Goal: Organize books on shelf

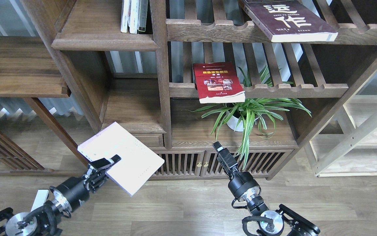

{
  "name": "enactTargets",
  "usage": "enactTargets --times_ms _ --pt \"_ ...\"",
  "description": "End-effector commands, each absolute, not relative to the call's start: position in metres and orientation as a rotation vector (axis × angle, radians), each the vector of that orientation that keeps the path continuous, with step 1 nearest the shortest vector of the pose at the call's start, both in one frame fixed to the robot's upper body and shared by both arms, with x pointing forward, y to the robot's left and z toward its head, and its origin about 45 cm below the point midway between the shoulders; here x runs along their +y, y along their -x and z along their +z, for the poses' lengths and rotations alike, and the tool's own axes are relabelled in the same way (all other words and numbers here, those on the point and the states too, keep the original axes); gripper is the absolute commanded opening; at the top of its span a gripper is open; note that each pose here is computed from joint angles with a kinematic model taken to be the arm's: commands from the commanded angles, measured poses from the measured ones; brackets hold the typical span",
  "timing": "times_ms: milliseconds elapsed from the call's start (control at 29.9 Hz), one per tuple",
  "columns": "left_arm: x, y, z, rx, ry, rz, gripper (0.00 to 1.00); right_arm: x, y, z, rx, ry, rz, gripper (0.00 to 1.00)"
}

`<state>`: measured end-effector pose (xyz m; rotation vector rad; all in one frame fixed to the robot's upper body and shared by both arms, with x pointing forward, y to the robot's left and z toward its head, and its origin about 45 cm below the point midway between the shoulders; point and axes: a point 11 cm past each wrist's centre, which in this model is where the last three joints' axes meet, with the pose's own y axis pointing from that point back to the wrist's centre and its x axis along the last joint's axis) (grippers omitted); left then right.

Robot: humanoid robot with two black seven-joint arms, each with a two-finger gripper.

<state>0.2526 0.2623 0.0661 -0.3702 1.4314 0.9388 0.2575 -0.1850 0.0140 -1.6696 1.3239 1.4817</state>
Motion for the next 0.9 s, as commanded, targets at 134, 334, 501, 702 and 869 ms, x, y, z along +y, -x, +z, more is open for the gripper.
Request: enactTargets --times_ms 134,334,501,702,869 --pt "0.270 -0.264 0.089 1.165 0.419 0.992 0.03 -0.197 -0.266 0.018 1.342 1.620 1.447 0.99" --pt "0.254 -0.256 0.100 1.031 0.439 0.996 0.03 -0.201 -0.269 0.020 1.342 1.576 1.439 0.99" --pt "0.239 -0.251 0.116 0.982 0.369 0.920 0.03 -0.200 -0.269 0.020 1.340 1.575 1.441 0.99" --pt "0.232 -0.246 0.133 0.891 0.266 0.864 0.03 -0.200 -0.269 0.020 1.339 1.576 1.441 0.99" --pt "0.260 -0.250 0.136 0.797 0.148 0.939 0.04 -0.200 -0.269 0.020 1.339 1.576 1.441 0.99"
